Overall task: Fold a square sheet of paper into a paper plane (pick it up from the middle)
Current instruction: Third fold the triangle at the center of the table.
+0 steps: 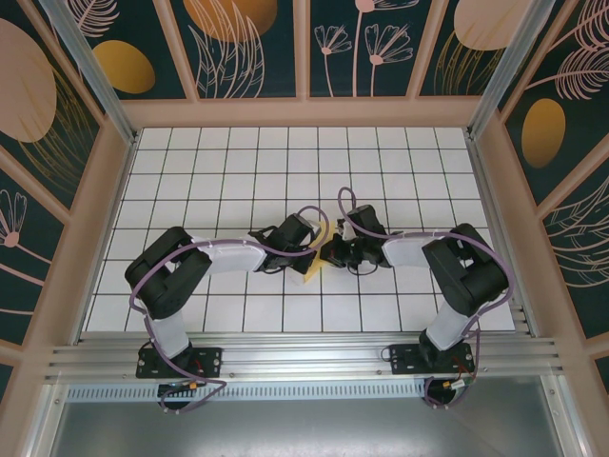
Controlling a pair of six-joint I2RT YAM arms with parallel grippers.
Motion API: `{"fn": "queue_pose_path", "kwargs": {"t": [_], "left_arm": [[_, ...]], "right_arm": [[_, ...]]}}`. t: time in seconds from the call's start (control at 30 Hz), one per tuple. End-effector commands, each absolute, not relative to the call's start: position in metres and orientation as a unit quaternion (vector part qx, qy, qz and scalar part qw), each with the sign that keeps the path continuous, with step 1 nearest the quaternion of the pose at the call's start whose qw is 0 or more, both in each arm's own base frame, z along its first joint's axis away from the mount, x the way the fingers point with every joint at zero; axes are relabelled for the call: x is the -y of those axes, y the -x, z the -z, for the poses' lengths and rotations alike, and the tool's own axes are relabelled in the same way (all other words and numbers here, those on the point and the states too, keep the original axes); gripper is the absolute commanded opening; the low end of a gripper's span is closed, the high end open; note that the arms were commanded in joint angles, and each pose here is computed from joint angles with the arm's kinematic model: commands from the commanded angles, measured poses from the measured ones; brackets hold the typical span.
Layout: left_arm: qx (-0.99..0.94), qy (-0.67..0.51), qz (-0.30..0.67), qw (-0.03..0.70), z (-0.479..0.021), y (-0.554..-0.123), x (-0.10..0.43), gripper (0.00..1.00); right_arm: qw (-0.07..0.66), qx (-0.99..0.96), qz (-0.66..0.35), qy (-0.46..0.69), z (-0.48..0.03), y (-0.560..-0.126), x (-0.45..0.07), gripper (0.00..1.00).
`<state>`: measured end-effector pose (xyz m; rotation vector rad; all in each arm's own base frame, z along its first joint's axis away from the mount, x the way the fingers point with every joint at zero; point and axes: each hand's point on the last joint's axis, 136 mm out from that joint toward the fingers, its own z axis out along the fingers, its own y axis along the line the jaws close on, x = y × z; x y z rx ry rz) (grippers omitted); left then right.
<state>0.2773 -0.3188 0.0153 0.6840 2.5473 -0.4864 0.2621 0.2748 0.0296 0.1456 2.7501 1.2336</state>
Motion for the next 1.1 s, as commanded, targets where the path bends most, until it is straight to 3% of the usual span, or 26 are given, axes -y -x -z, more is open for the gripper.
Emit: {"fn": "queue_pose_path", "kwargs": {"t": [0.0,0.2,0.57,1.07], "left_arm": [[-0.929,-0.256,0.169,0.205,-0.001,-0.271,0.313,0.01],[-0.93,-0.255,0.167,0.205,0.002,-0.271,0.311,0.01],[-0.93,-0.258,0.166,0.203,0.002,-0.27,0.312,0.01],[-0.931,-0.258,0.16,0.201,0.004,-0.269,0.309,0.01]], "right_arm": [[0.046,-0.925,-0.373,-0.058,-0.009,-0.257,-0.267,0.06],[0.033,-0.941,-0.331,-0.068,0.012,-0.249,-0.253,0.06],[0.105,-0.909,-0.401,-0.052,-0.047,-0.287,-0.265,0.08],[0.078,-0.935,-0.336,-0.083,0.003,-0.287,-0.24,0.07]]}}
